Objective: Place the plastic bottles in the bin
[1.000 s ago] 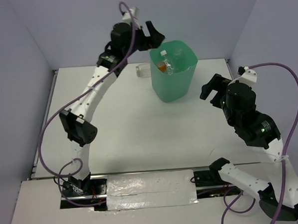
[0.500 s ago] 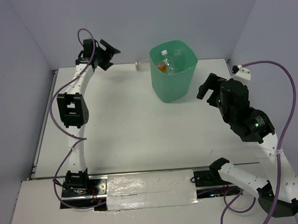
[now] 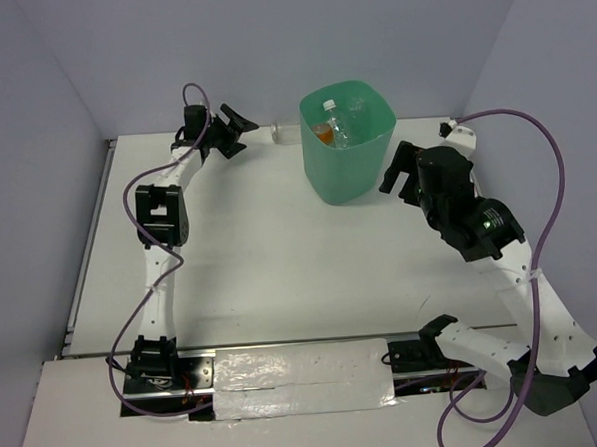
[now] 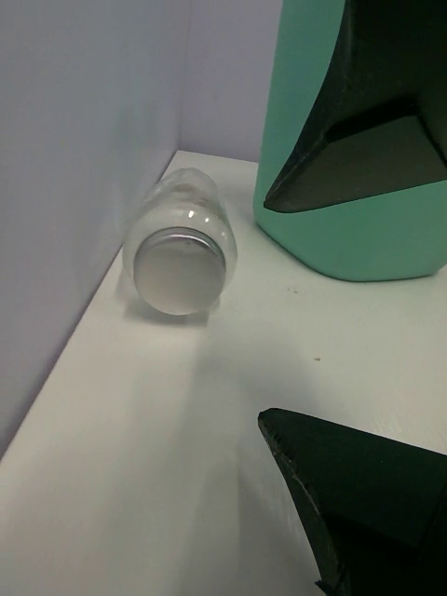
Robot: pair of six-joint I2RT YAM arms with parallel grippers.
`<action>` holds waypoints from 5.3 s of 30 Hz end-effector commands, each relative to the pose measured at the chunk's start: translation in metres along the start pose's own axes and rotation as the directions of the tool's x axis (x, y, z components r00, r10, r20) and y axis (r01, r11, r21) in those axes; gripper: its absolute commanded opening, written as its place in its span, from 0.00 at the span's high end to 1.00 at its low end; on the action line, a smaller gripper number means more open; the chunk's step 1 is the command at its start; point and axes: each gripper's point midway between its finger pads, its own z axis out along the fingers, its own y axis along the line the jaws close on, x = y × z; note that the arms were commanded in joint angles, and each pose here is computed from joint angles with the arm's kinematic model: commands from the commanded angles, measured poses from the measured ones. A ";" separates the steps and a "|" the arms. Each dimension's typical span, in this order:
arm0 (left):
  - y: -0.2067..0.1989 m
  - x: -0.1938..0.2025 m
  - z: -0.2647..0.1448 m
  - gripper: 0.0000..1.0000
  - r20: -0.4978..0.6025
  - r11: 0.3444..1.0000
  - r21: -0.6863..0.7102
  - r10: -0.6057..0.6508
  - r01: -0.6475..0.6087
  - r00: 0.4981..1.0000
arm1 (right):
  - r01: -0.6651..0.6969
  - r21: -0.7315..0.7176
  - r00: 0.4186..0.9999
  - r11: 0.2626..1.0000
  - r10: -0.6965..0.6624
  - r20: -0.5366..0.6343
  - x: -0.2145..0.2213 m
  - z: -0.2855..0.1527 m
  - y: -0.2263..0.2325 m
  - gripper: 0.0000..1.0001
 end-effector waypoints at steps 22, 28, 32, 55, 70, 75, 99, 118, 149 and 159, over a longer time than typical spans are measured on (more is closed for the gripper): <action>-0.035 0.009 0.063 0.01 0.115 0.948 0.276 -0.194 0.156 0.974 | -0.009 -0.052 1.000 0.999 0.010 0.010 -0.008 0.010 0.022 0.00; -0.037 0.018 0.076 0.01 0.141 0.938 0.295 -0.229 0.180 0.963 | 0.002 -0.044 1.000 0.999 -0.002 0.014 -0.010 0.012 0.022 0.00; -0.032 0.021 0.079 0.01 0.141 0.935 0.300 -0.239 0.189 0.961 | 0.001 -0.052 1.000 0.999 0.000 0.009 -0.009 0.015 0.026 0.00; -0.042 0.065 0.067 0.01 0.020 0.944 0.327 -0.056 0.046 0.998 | 0.004 -0.044 1.000 0.999 -0.005 -0.018 0.000 0.024 0.028 0.00; -0.029 0.097 0.061 0.01 -0.065 0.971 0.233 0.071 -0.054 0.995 | -0.008 -0.056 1.000 0.998 0.007 -0.026 0.000 0.024 0.031 0.00; -0.032 0.108 0.063 0.01 -0.093 0.970 0.225 0.119 -0.096 0.988 | -0.014 -0.058 0.999 0.998 0.012 -0.029 0.001 0.023 0.032 0.00; -0.038 0.121 0.065 0.29 -0.107 0.960 0.207 0.214 -0.189 0.971 | -0.012 -0.057 0.999 0.998 0.010 -0.038 0.004 0.026 0.032 0.00; -0.144 0.054 -0.044 0.86 0.092 0.890 0.286 0.344 -0.356 0.934 | -0.029 -0.075 0.999 0.997 0.027 -0.037 0.004 0.022 0.034 0.00; -0.335 0.127 -0.131 0.82 0.215 0.638 0.411 0.627 -0.651 0.749 | -0.091 -0.077 0.994 0.993 0.094 0.047 -0.017 -0.023 0.007 0.00; -0.334 0.170 -0.117 0.07 0.127 0.622 0.492 0.640 -0.609 0.757 | -0.091 -0.060 0.994 0.994 0.095 0.059 -0.017 -0.024 0.002 0.00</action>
